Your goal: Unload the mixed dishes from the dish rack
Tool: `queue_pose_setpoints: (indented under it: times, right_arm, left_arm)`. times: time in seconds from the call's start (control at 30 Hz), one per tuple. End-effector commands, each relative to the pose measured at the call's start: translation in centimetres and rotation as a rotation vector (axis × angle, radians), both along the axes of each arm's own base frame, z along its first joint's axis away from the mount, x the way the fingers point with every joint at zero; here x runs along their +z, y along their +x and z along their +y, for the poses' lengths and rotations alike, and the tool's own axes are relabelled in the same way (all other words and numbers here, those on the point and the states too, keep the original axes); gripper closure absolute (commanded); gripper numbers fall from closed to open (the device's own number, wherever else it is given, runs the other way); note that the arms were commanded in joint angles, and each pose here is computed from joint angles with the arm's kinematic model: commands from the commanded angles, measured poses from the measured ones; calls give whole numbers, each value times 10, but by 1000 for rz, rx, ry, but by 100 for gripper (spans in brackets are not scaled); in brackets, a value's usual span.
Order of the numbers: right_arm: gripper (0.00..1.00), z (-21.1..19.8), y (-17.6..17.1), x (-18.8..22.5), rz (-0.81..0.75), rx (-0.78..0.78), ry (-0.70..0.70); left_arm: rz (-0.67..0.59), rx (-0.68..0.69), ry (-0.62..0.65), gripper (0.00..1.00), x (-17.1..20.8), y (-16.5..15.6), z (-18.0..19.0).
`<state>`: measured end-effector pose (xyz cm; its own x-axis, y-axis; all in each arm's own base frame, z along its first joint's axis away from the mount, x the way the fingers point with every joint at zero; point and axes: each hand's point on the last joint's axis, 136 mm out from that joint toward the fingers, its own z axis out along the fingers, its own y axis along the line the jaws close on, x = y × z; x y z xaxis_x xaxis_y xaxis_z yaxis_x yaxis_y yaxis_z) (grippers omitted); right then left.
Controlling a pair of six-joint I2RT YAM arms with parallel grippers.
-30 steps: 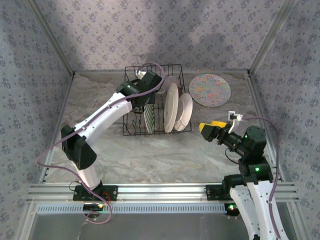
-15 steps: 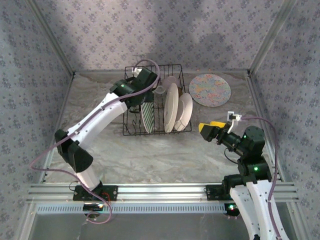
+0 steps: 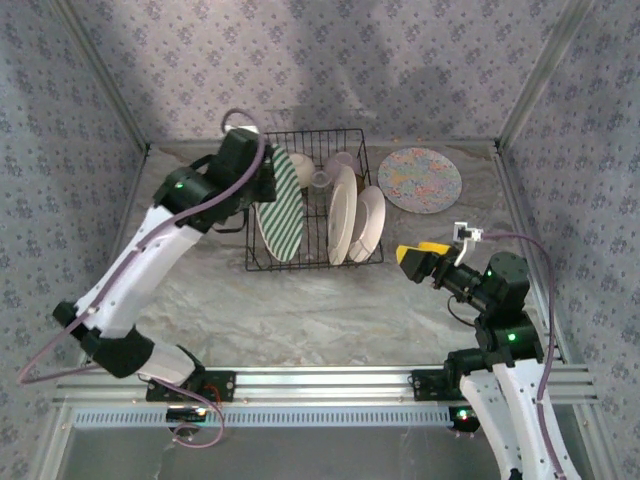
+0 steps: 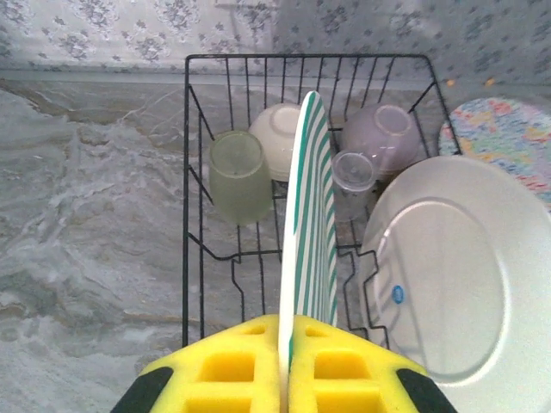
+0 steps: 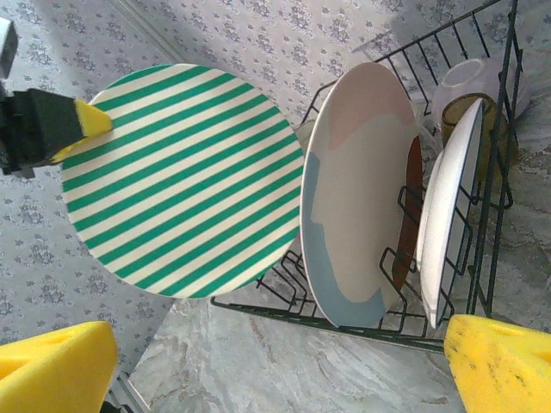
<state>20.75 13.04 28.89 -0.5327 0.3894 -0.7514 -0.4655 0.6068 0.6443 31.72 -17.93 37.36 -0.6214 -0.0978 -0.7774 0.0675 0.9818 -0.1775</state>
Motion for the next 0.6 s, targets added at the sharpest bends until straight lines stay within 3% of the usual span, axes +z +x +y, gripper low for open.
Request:
queue_pose_setpoints:
  times: [0.0, 0.17, 0.37, 0.57]
  right_arm:
    - [0, 4, -4, 22, -45, 25, 23]
    - [0, 8, -2, 28, -25, 38, 55]
    - [0, 12, 6, 31, 1, 30, 99]
    - [0, 17, 11, 38, 13, 36, 155]
  left_arm:
    - [-23, -70, -204, 100, 23, -12, 7]
    - [-13, -103, -445, 100, 31, -18, 33]
    - [47, -248, -805, 100, 34, -10, 27]
    - [91, -375, -974, 100, 29, -2, 14]
